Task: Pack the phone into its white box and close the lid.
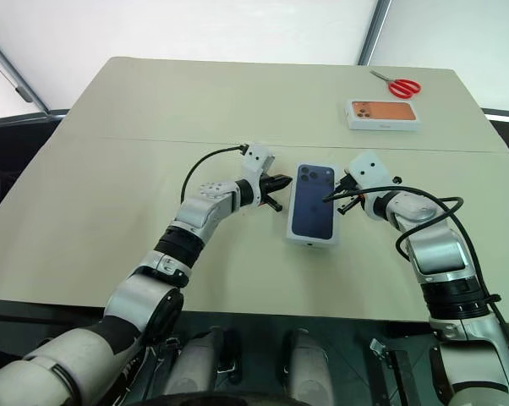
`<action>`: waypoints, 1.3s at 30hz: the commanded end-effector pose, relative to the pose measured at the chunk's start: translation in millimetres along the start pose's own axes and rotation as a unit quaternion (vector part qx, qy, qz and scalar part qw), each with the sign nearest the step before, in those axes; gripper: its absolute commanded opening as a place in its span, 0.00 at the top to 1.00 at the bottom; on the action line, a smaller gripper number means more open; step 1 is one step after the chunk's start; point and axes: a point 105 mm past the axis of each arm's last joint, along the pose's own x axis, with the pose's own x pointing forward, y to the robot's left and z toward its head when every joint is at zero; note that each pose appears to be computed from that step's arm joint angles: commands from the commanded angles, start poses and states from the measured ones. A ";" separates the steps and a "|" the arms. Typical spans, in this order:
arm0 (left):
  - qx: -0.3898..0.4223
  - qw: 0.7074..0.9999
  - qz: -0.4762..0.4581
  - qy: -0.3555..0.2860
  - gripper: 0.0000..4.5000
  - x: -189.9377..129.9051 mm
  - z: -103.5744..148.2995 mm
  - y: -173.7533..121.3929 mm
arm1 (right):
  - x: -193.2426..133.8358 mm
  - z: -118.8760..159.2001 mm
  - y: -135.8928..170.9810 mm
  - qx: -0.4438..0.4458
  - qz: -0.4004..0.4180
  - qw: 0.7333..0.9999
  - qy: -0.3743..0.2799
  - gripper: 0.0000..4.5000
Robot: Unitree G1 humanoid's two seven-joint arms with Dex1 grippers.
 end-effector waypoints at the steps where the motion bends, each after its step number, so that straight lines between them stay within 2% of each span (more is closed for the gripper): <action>1: 0.004 1.000 0.002 -0.028 1.00 1.2 16.2 -0.1 | -6.5 9.6 -12.7 -0.013 -0.026 0.999 -0.015 0.99; 4: 0.018 1.000 0.000 -0.016 1.00 0.4 9.1 -0.3 | -6.2 8.9 -11.8 -0.028 -0.025 0.999 -0.010 0.99; 7: 0.020 1.000 0.010 -0.011 1.00 -4.5 4.1 5.2 | -5.3 15.1 -8.7 -0.005 -0.020 0.999 -0.029 0.99; 11: 0.008 1.000 0.009 -0.022 1.00 -7.4 9.8 5.8 | -4.4 15.6 2.9 -0.013 0.003 0.999 -0.029 0.99; 16: -0.001 1.000 -0.024 -0.001 1.00 -7.1 0.0 -11.6 | -5.5 1.1 -3.4 -0.020 -0.006 1.000 0.002 0.99; 22: 0.006 0.998 -0.051 0.036 1.00 -21.4 -15.6 -25.1 | -16.0 -1.2 3.3 -0.014 0.033 0.999 0.013 0.99; 31: -0.008 0.997 -0.066 0.031 1.00 -25.6 -17.3 -37.1 | -27.2 -7.9 15.9 -0.027 0.093 0.994 0.049 0.99; 39: -0.016 0.999 -0.039 0.018 1.00 -19.4 -6.9 -25.7 | -23.1 -3.7 18.4 -0.038 0.093 0.994 0.048 0.99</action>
